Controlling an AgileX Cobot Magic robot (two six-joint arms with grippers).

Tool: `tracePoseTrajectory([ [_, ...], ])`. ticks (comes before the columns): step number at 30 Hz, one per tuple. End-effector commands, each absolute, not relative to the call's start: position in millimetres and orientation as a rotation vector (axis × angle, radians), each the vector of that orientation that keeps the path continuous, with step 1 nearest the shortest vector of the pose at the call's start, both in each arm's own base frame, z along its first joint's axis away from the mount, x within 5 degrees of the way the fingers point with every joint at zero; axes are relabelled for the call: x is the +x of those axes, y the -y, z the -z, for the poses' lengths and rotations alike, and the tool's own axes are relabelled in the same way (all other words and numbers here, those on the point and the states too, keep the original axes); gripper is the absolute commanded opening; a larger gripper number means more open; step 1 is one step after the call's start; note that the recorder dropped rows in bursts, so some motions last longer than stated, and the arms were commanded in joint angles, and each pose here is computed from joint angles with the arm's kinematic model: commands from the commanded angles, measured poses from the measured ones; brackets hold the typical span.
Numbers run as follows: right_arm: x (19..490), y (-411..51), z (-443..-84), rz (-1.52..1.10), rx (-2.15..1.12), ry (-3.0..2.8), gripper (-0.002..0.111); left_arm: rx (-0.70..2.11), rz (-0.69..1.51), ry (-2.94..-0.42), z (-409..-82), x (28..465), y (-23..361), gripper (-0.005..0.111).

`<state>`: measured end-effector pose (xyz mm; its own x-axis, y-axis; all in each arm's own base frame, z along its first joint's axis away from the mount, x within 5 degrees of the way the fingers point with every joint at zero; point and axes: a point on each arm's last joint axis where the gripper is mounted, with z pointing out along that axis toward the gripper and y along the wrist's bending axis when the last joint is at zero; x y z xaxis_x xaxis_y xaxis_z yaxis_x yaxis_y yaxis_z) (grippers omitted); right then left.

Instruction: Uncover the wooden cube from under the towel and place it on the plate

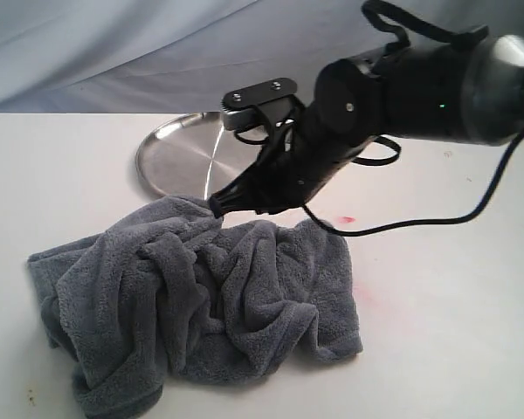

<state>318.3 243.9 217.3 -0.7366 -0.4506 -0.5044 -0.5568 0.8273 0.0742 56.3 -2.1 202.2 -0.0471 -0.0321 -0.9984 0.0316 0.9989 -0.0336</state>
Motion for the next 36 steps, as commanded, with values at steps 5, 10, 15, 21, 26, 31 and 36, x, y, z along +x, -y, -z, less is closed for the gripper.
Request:
tracePoseTrajectory([
  [5,305.1,-320.1,-237.8,-0.450,-0.876,-2.405,0.000,-0.001,0.053,-1.619,-200.9,56.3,2.1,0.001],
  [10,280.6,-350.8,-225.8,-0.434,-1.025,-2.385,0.001,-0.001,0.053,-1.619,-200.9,56.3,2.1,0.001],
  [15,271.8,-362.0,-225.2,-0.446,-1.084,-2.322,0.043,-0.001,0.053,-1.619,-200.9,56.3,2.1,0.001],
  [21,272.8,-375.6,-217.3,-0.459,-1.132,-2.196,0.071,-0.001,0.053,-1.619,-200.9,56.3,2.1,0.001],
  [26,272.5,-381.0,-203.3,-0.425,-1.175,-2.180,0.071,0.001,0.052,-1.619,-200.9,56.3,2.1,0.001],
  [31,270.6,-384.5,-182.5,-0.395,-1.218,-2.223,0.069,0.001,0.052,-1.619,-200.9,56.3,2.1,0.001],
  [36,269.3,-384.6,-168.6,-0.370,-1.245,-2.268,0.063,-0.001,0.053,-1.619,-200.9,56.3,2.1,0.001],
])
